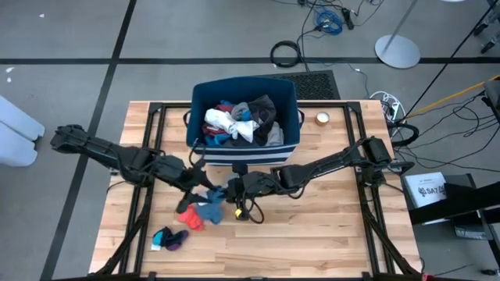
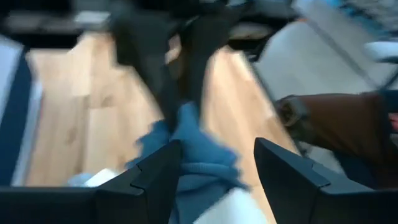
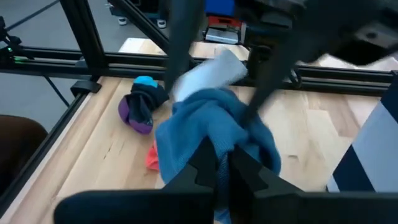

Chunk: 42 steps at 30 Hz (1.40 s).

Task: Sort clothes
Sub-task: Put the blue sock into the blue bin

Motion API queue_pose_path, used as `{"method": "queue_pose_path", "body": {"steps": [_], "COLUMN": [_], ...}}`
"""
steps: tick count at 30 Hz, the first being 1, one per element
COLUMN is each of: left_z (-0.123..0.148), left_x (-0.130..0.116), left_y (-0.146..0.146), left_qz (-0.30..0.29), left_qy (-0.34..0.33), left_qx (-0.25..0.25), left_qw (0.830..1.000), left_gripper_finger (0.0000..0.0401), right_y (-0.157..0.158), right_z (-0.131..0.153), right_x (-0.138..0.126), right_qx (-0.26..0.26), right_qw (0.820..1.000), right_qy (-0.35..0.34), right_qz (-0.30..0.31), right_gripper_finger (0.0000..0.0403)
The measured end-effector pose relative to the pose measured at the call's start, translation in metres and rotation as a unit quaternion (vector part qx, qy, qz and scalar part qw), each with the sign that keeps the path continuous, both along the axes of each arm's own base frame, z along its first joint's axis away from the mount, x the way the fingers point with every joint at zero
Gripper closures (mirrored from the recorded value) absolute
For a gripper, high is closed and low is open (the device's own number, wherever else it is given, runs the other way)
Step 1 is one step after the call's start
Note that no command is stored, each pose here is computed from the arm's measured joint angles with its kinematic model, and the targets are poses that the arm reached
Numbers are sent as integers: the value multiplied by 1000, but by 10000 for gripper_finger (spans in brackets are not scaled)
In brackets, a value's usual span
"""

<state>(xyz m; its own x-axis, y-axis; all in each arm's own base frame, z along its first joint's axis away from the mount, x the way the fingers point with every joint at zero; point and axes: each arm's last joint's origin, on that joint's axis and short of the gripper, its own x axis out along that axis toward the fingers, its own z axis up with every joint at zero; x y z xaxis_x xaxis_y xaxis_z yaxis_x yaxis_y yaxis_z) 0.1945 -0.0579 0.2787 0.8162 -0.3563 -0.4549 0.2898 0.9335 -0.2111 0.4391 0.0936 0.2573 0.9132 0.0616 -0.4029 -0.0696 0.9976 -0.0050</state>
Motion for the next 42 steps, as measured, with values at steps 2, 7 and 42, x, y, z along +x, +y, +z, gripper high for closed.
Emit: {"method": "queue_pose_path", "body": {"steps": [2, 7, 42], "left_z": [-4, -10, -11], "left_x": [3, 8, 6], "left_y": [0, 1, -7], "left_qz": [19, 49, -4], "left_qy": [8, 24, 31], "left_qx": [11, 22, 13], "left_qw": [1000, 998, 999], "left_gripper_finger": [186, 186, 376], "right_y": [2, 4, 10], "right_z": [0, 0, 10], "right_x": [-1, -1, 2], "right_qx": [-1, -1, 7], "right_qw": [1000, 1000, 998], "right_qy": [0, 0, -58], "right_qz": [1, -4, -22], "right_gripper_finger": [400, 400, 320]}}
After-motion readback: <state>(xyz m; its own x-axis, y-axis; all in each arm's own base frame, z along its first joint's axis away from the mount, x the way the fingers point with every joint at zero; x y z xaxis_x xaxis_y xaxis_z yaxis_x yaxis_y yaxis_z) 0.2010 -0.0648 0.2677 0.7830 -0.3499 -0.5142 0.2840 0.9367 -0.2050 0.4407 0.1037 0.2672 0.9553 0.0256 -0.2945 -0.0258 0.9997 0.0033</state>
